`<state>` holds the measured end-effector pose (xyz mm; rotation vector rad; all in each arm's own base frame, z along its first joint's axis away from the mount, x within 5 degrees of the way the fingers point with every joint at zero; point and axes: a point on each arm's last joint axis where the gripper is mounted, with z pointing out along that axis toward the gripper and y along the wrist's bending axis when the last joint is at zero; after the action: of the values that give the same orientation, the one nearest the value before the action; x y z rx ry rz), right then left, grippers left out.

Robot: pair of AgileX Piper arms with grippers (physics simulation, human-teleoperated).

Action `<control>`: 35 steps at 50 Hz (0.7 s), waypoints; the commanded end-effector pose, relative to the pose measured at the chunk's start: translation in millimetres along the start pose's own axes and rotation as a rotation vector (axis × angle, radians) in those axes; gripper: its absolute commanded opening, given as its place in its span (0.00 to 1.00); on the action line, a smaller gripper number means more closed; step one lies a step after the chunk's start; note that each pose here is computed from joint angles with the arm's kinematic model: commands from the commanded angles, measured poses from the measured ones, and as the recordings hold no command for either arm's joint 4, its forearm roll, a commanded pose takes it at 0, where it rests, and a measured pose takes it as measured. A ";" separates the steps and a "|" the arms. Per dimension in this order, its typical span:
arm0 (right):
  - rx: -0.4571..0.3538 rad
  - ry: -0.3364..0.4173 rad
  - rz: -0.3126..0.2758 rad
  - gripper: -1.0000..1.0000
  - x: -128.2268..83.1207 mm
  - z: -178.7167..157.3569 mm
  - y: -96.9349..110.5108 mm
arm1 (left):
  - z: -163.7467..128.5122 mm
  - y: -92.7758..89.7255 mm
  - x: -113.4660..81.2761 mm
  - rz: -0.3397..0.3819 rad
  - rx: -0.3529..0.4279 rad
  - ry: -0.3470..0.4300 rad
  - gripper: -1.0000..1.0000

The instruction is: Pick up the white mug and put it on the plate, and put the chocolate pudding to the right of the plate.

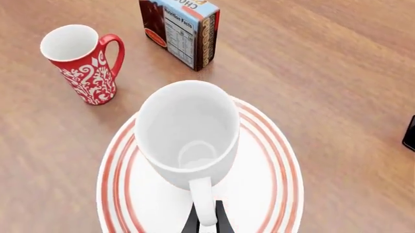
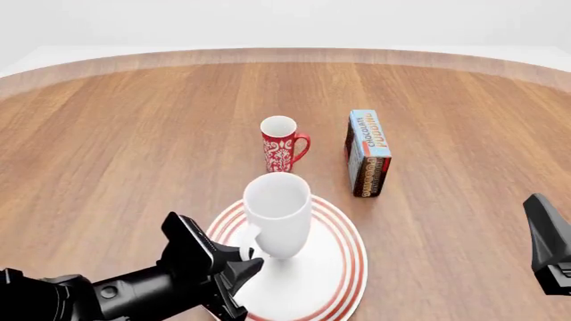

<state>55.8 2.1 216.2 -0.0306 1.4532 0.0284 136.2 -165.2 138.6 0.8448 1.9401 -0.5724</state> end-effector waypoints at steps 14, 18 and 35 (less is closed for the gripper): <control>0.000 0.000 0.000 1.00 0.0 0.0 0.0 | 1.8 1.3 6.7 -0.021 -0.004 0.010 0.00; 0.000 0.000 0.000 1.00 0.0 0.0 0.0 | 2.7 1.5 7.5 -0.023 -0.005 0.013 0.00; 0.000 0.000 0.000 1.00 0.0 0.0 0.0 | 10.1 -3.1 13.7 -0.038 0.013 0.038 0.00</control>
<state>55.8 2.1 216.2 -0.0306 1.4533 0.0284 135.1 -166.1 125.1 0.8265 1.9864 -0.5875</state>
